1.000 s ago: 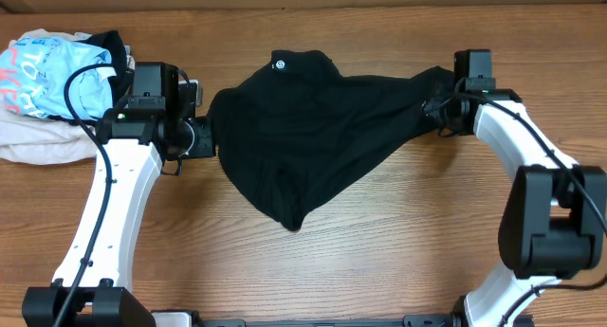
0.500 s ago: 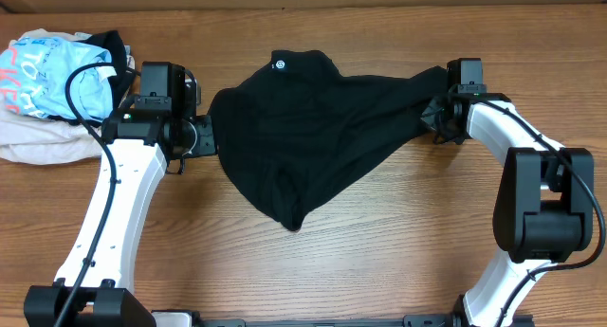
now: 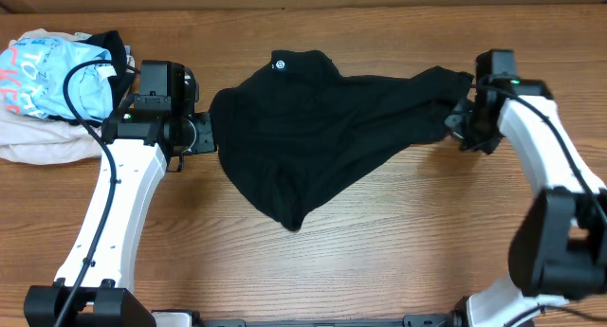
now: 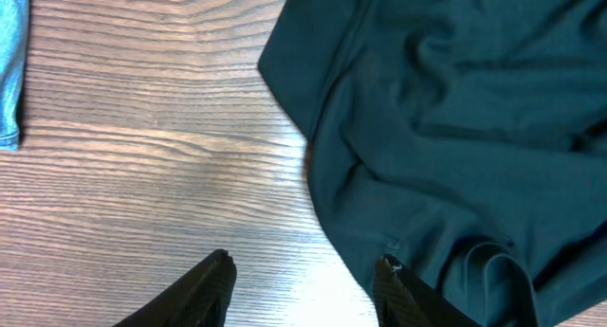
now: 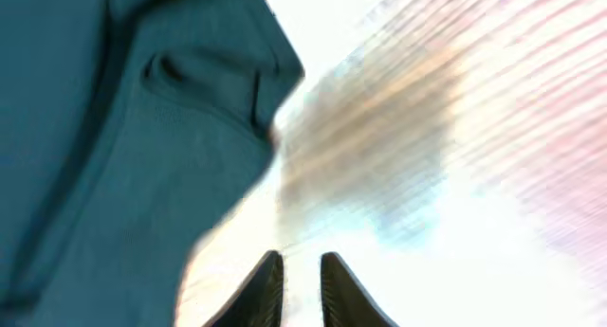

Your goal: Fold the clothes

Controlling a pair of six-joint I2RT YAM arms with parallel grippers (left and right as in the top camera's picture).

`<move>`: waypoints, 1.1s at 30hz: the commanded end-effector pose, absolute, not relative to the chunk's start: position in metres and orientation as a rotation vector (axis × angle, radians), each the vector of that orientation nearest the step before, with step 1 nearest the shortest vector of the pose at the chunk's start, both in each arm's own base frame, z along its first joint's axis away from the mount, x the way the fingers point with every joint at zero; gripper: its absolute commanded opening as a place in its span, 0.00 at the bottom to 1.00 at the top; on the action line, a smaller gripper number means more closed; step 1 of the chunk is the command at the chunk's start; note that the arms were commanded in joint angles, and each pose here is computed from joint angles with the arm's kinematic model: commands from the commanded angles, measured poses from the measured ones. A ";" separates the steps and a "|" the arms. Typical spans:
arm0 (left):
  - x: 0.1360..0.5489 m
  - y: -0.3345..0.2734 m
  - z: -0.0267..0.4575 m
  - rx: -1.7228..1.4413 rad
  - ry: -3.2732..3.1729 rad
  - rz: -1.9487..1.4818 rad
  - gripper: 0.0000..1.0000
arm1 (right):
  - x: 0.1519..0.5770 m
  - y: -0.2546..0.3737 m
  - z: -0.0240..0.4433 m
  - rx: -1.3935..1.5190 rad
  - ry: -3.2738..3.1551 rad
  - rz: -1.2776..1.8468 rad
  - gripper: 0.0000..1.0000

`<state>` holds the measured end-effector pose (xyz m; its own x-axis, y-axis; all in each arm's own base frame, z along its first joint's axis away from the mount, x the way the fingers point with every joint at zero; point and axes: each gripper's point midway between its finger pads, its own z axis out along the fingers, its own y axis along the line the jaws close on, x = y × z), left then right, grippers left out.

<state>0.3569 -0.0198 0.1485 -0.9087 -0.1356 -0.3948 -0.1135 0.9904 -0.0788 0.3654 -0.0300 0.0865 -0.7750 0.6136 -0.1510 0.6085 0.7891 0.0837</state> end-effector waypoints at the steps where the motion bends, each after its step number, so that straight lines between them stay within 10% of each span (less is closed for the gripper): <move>1: 0.357 -0.019 0.149 -0.166 2.720 -0.048 0.51 | 0.352 -0.028 0.099 0.968 2.836 0.037 0.07; 8: 0.363 -0.019 0.152 -0.165 2.692 -0.053 0.52 | 0.362 -0.019 0.056 0.936 2.798 0.136 0.35; 33: 0.364 -0.019 0.152 -0.165 2.688 -0.053 0.58 | 0.404 -0.017 0.007 0.860 2.540 0.233 0.36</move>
<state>0.3646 -0.0185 0.1520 -0.8940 -0.1364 -0.4269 -0.1152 0.9905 -0.0753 0.4061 -0.0188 0.0156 -0.7032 0.6047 -0.3740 0.5270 0.7964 0.2966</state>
